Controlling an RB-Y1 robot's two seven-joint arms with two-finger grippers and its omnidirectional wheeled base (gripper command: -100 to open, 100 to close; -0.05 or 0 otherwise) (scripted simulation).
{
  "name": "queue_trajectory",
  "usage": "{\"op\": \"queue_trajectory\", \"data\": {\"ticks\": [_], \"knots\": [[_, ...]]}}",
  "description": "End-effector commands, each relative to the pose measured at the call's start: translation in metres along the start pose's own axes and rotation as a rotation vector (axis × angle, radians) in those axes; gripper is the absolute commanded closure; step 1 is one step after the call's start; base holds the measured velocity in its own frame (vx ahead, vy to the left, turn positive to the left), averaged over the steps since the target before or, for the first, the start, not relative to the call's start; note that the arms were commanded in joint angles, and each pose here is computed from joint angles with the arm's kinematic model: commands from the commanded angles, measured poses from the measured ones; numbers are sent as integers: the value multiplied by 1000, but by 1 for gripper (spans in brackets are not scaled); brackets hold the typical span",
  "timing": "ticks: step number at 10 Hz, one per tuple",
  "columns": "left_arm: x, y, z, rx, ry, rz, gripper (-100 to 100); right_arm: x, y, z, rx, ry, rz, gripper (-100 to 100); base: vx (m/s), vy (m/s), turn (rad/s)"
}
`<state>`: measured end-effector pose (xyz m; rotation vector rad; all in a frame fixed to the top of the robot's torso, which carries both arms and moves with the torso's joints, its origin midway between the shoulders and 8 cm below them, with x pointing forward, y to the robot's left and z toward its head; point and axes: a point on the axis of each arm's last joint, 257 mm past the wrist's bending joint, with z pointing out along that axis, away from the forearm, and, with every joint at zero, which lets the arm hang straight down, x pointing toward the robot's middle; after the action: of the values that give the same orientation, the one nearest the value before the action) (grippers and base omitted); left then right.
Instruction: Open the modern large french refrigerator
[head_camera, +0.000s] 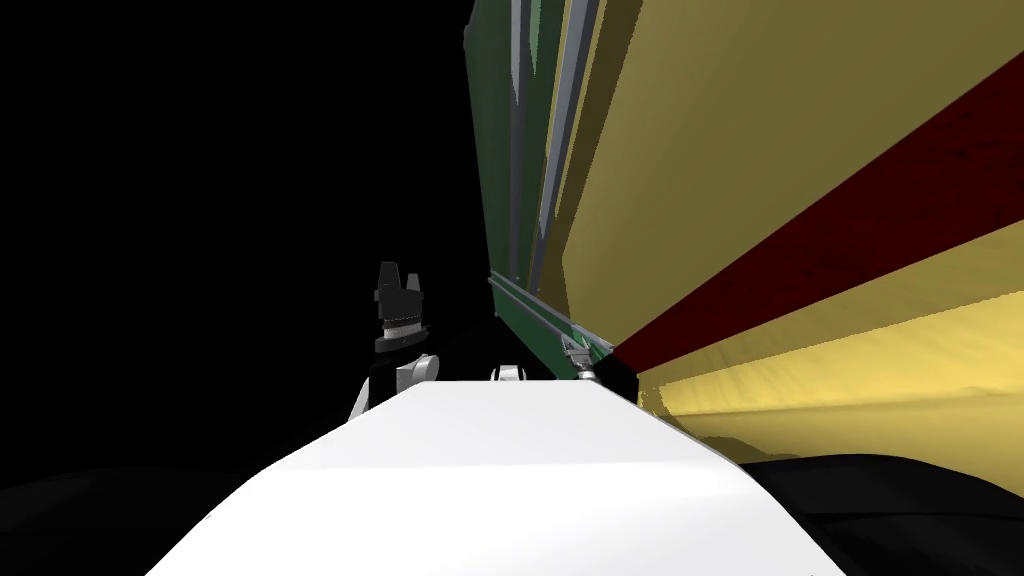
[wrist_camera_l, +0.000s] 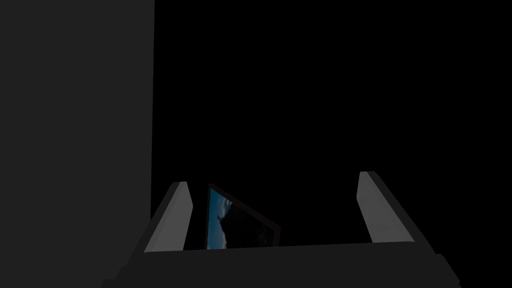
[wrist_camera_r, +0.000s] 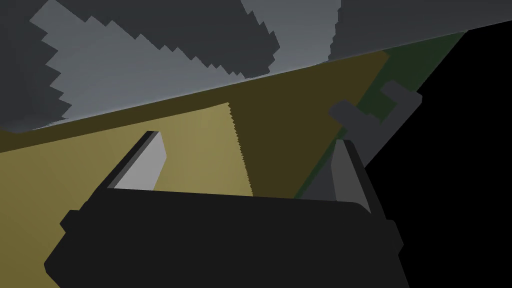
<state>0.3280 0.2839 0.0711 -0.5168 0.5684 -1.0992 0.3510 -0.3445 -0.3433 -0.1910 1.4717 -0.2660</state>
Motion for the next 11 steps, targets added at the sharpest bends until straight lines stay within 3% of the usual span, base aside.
{"op": "queue_trajectory", "data": {"ticks": [1, 2, 11], "knots": [[0, 0, 0, 0, 0, 0, 0, 8, -1, -3, 1, 15, -63, -100, -14, -4, -6], [0, 0, 0, 0, 0, 0, 0, 18, -4, -6, 4, 28, -104, -100, -24, -9, 64], [0, 0, 0, 0, 0, 0, 0, 53, -15, -19, 6, 90, -335, -100, -22, -8, 38]]}}
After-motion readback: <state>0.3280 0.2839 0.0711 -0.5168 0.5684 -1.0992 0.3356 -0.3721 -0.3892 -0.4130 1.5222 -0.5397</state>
